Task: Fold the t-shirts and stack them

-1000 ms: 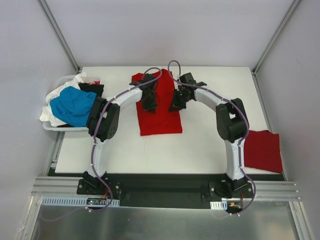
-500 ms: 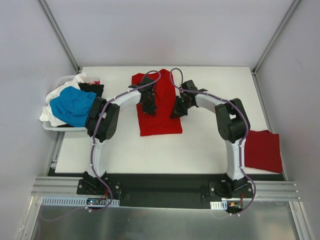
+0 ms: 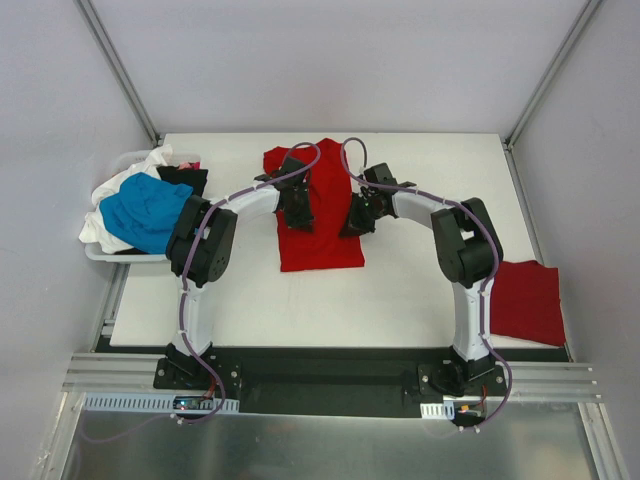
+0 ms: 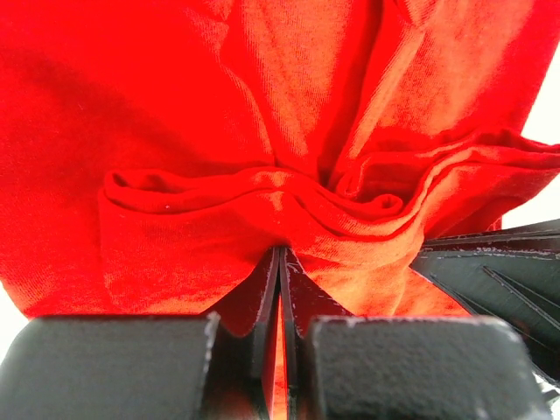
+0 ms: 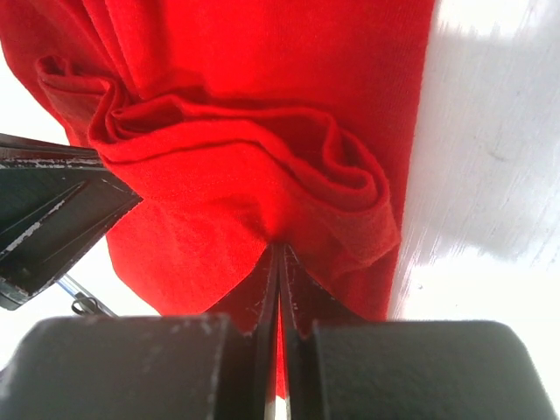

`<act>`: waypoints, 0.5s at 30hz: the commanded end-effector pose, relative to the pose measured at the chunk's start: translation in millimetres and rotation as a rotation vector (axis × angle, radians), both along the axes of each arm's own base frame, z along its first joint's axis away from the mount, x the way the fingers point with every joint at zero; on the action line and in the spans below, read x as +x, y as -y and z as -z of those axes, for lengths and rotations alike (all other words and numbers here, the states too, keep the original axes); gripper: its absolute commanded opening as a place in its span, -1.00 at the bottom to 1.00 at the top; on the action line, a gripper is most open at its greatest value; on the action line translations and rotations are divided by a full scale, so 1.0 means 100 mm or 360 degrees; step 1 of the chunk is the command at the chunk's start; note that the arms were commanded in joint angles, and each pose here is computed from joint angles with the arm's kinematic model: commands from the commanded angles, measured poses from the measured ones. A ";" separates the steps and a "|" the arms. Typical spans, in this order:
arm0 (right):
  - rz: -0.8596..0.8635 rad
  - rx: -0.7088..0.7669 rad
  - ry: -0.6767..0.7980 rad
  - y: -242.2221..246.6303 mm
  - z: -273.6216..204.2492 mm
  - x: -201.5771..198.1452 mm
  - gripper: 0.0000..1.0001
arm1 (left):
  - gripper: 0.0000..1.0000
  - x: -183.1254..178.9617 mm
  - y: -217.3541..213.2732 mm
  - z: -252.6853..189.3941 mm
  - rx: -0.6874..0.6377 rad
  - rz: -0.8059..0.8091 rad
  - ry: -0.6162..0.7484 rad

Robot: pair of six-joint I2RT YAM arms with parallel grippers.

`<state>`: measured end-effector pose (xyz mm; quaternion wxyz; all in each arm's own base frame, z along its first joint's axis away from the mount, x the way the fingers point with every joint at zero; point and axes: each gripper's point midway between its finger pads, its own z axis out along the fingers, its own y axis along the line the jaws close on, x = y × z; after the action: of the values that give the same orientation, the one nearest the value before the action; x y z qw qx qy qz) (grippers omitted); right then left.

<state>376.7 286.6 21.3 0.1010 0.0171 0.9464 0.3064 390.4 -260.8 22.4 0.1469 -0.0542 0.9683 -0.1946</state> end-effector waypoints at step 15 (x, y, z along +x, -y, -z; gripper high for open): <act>0.0046 -0.0116 -0.0033 0.32 -0.08 -0.55 -0.99 | -1.00 -0.87 -0.28 0.13 0.0092 -0.0011 -0.0237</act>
<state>337.0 266.2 21.2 0.0910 0.0291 0.9512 0.2935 345.9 -252.5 18.8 0.1197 -0.0652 0.9681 -0.2102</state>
